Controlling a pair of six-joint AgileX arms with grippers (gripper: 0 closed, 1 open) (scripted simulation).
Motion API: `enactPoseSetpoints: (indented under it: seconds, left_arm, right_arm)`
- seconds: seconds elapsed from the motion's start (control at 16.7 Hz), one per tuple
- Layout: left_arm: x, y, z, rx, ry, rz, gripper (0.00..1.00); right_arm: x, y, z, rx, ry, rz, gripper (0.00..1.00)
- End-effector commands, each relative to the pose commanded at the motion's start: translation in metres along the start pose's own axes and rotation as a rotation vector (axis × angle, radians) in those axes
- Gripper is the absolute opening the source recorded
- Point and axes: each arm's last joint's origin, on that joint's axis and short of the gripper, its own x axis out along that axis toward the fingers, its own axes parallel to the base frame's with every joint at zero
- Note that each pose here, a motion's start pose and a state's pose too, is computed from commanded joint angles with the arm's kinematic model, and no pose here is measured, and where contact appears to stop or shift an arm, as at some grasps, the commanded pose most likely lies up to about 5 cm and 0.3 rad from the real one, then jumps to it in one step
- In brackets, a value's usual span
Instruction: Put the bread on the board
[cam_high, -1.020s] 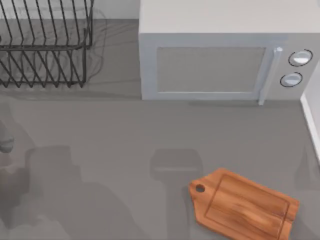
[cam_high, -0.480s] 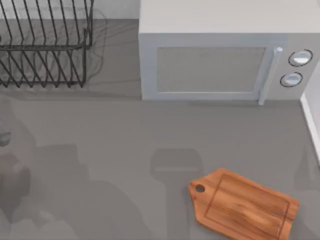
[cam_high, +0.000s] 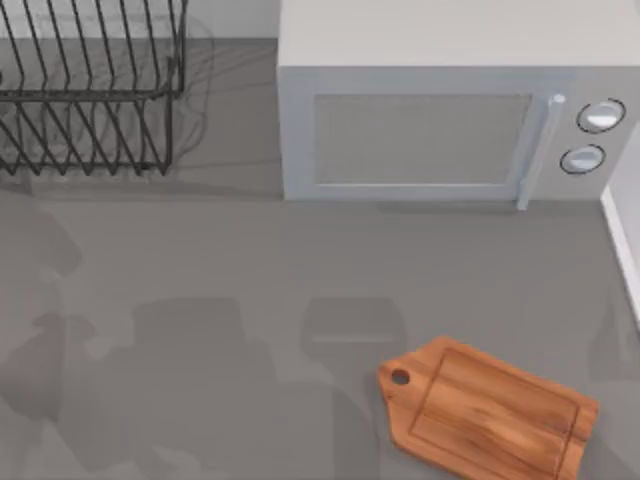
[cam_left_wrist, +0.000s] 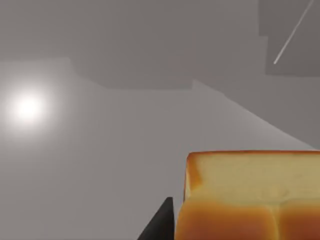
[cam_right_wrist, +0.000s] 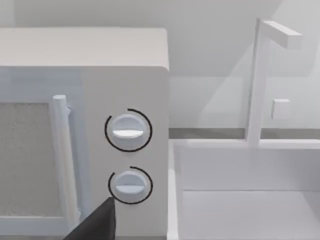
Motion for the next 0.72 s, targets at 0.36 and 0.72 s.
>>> enactPoseSetpoints:
  seconds: [0.36, 0.72]
  left_arm:
    - [0.0, 0.001, 0.002, -0.004, 0.001, -0.001, 0.0]
    - [-0.005, 0.003, 0.068, -0.09, 0.005, 0.001, 0.0]
  right_arm:
    - [0.0, 0.0, 0.0, 0.0, 0.0, 0.0, 1.0]
    - [0.0, 0.0, 0.0, 0.0, 0.0, 0.0, 1.0]
